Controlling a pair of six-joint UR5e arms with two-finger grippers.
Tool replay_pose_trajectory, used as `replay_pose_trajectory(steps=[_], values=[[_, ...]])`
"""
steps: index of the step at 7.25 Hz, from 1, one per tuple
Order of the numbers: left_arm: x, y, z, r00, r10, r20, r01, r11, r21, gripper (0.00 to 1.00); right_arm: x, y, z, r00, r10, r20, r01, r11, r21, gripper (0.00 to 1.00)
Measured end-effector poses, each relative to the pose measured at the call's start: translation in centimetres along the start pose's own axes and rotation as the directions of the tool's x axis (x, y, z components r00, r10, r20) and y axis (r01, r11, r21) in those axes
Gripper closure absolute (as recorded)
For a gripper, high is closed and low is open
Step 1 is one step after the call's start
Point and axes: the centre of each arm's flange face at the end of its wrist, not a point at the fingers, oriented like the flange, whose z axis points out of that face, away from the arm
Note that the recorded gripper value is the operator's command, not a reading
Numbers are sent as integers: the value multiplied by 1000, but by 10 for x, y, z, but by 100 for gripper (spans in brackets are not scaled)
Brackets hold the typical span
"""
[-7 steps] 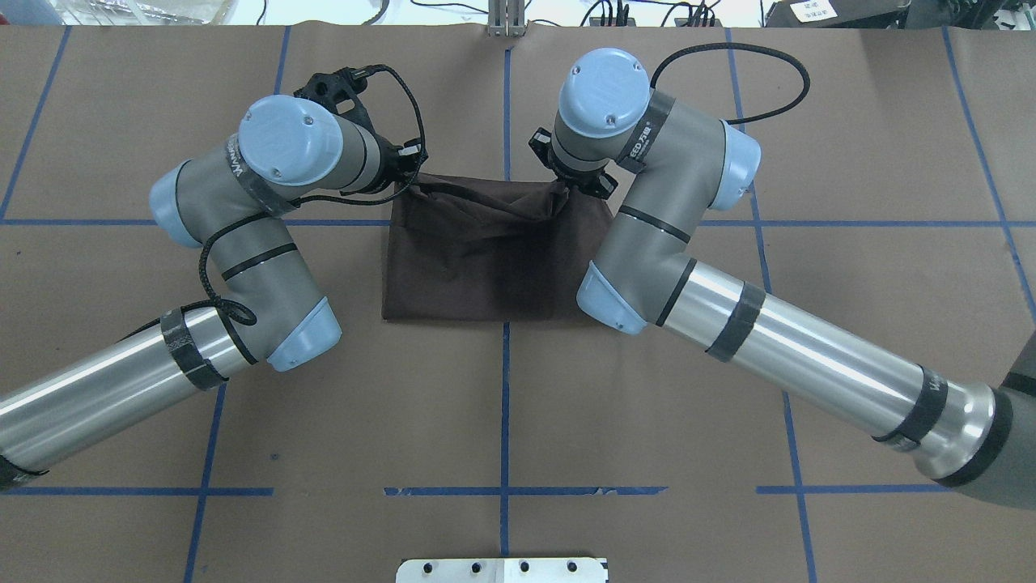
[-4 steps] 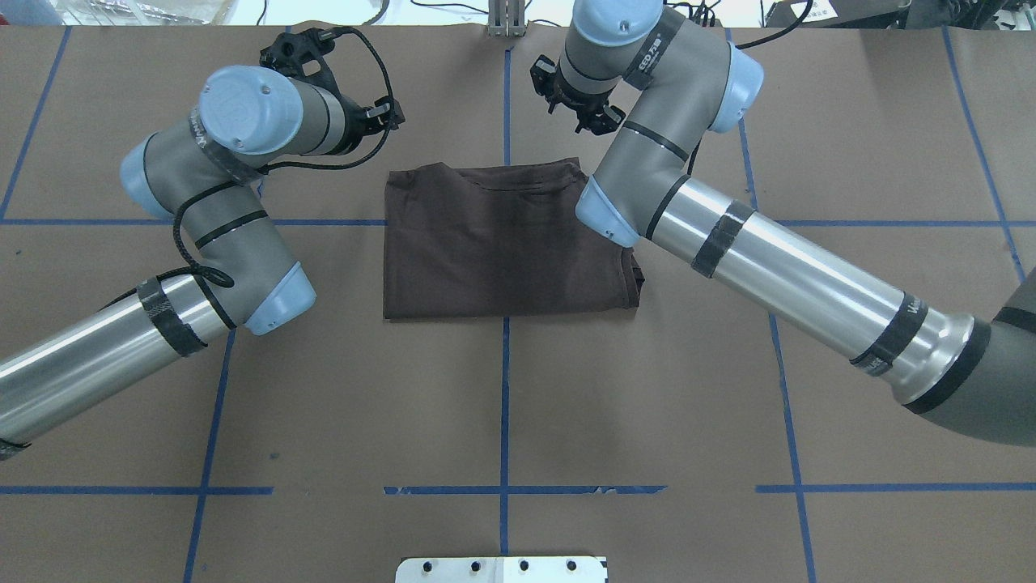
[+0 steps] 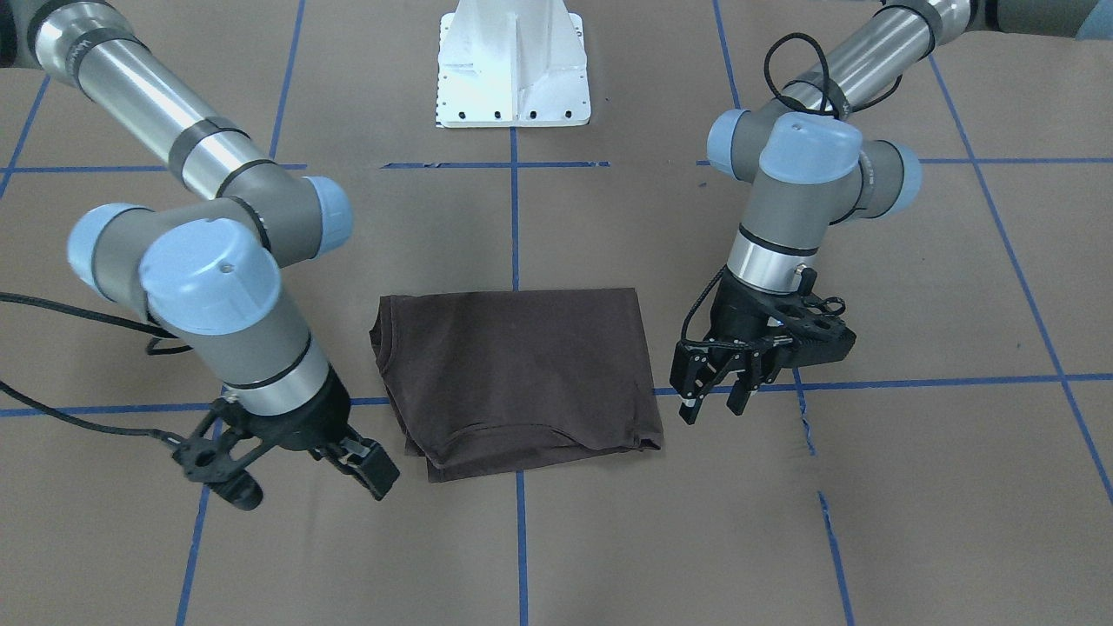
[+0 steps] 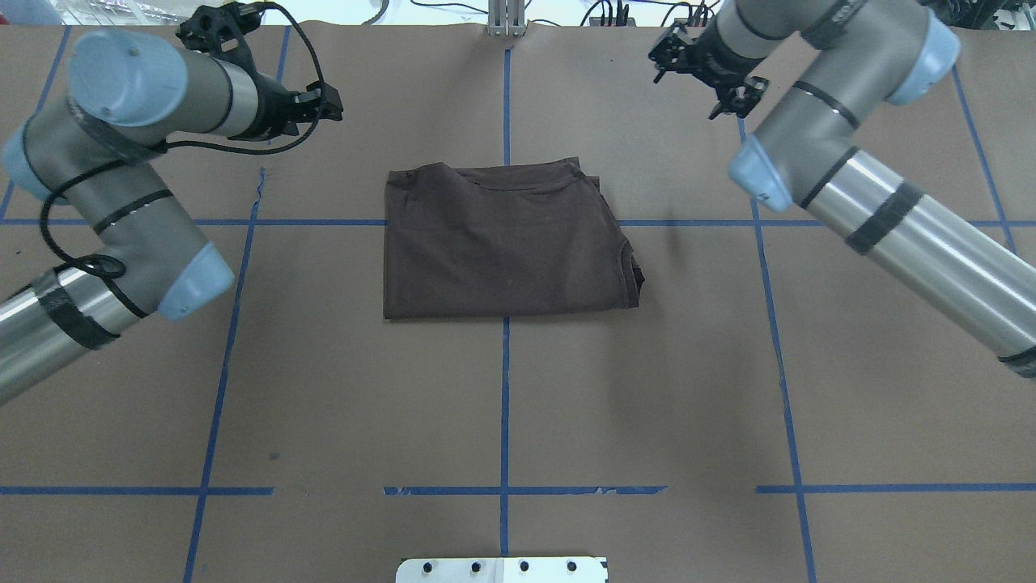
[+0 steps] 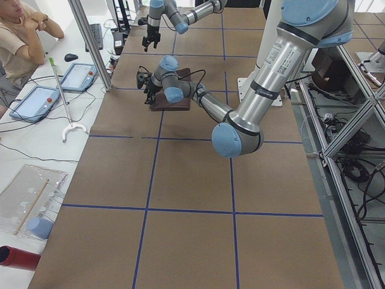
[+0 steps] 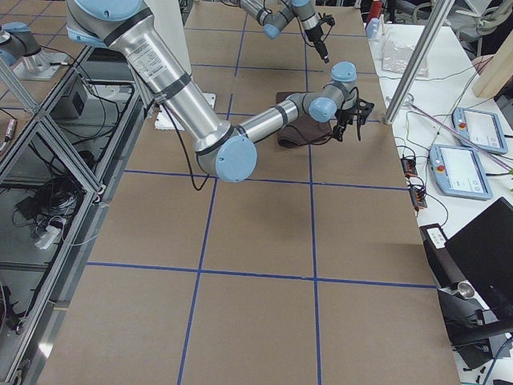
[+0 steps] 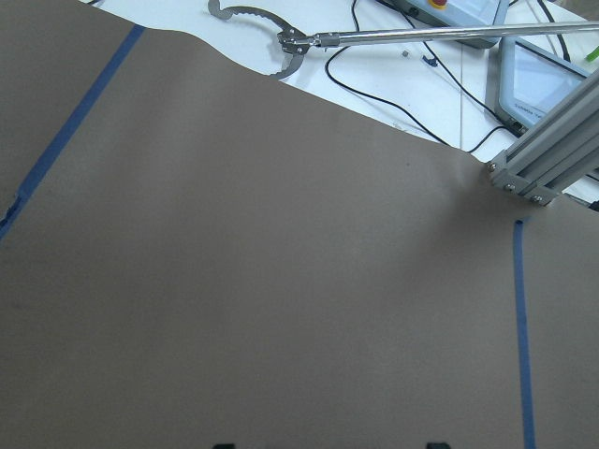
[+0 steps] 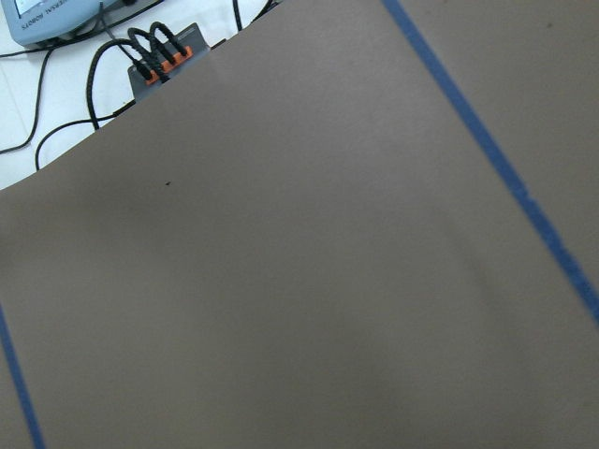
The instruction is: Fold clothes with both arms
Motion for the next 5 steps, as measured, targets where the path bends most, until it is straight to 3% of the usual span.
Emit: replay_pose_trajectory(steps=[2, 3, 4, 5], values=[[-122, -66, -80, 978, 206, -22, -207, 975, -86, 30, 112, -97, -79, 981, -187, -59, 186, 982, -21, 0], [-190, -95, -122, 953, 301, -21, -302, 948, -101, 30, 167, -126, -118, 950, -296, -98, 292, 955, -53, 0], [-250, -112, -158, 927, 375, 1, -372, 920, -120, 29, 218, -125, -145, 913, -391, -121, 381, 920, -97, 0], [-296, -120, -186, 907, 419, 29, -409, 897, -165, 28, 258, -101, -165, 888, -445, -116, 430, 893, -133, 0]])
